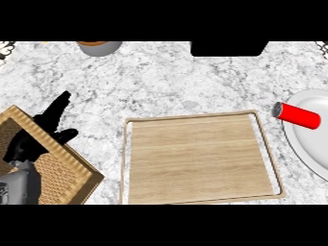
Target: Pick the can from the tray and place it in the plate
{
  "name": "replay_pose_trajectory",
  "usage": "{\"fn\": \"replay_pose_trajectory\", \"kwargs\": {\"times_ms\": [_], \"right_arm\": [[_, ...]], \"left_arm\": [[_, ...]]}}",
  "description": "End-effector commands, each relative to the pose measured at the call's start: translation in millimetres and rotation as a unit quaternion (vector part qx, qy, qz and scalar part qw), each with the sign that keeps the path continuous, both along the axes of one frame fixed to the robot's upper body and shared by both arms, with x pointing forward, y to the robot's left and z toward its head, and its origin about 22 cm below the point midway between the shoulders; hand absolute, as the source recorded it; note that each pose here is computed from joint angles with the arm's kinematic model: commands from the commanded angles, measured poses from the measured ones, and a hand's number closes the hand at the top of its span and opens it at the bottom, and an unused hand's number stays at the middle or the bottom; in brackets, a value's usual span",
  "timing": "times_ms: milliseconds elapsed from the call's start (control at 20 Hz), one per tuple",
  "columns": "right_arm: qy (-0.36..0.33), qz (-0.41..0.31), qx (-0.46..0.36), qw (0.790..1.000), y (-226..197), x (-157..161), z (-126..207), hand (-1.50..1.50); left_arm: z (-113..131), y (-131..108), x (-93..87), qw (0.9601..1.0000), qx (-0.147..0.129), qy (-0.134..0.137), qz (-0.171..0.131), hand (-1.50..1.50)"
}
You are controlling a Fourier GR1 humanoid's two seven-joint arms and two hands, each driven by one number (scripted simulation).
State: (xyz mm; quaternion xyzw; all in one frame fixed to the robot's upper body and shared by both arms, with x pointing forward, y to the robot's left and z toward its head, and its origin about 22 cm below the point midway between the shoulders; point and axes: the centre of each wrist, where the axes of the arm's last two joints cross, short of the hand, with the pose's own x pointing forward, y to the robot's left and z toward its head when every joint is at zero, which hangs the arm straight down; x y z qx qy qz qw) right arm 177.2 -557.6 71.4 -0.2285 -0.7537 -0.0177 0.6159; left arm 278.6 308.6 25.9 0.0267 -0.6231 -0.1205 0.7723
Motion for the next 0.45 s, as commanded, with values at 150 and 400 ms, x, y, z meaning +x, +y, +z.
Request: {"fn": "replay_pose_trajectory", "kwargs": {"times_ms": [150, 400], "right_arm": [[0.024, -0.014, -0.023, 0.999, -18.1, -6.7, 12.8, -1.5], [0.043, -0.023, -0.029, 0.998, -28.6, -31.6, -17.6, -1.5]], "left_arm": [[0.4, -4.6, 7.0, 0.995, -0.011, -0.038, 0.092, 0.0], [4.6, -1.1, 4.0, 0.9952, -0.009, -0.033, 0.092, 0.0]]}}
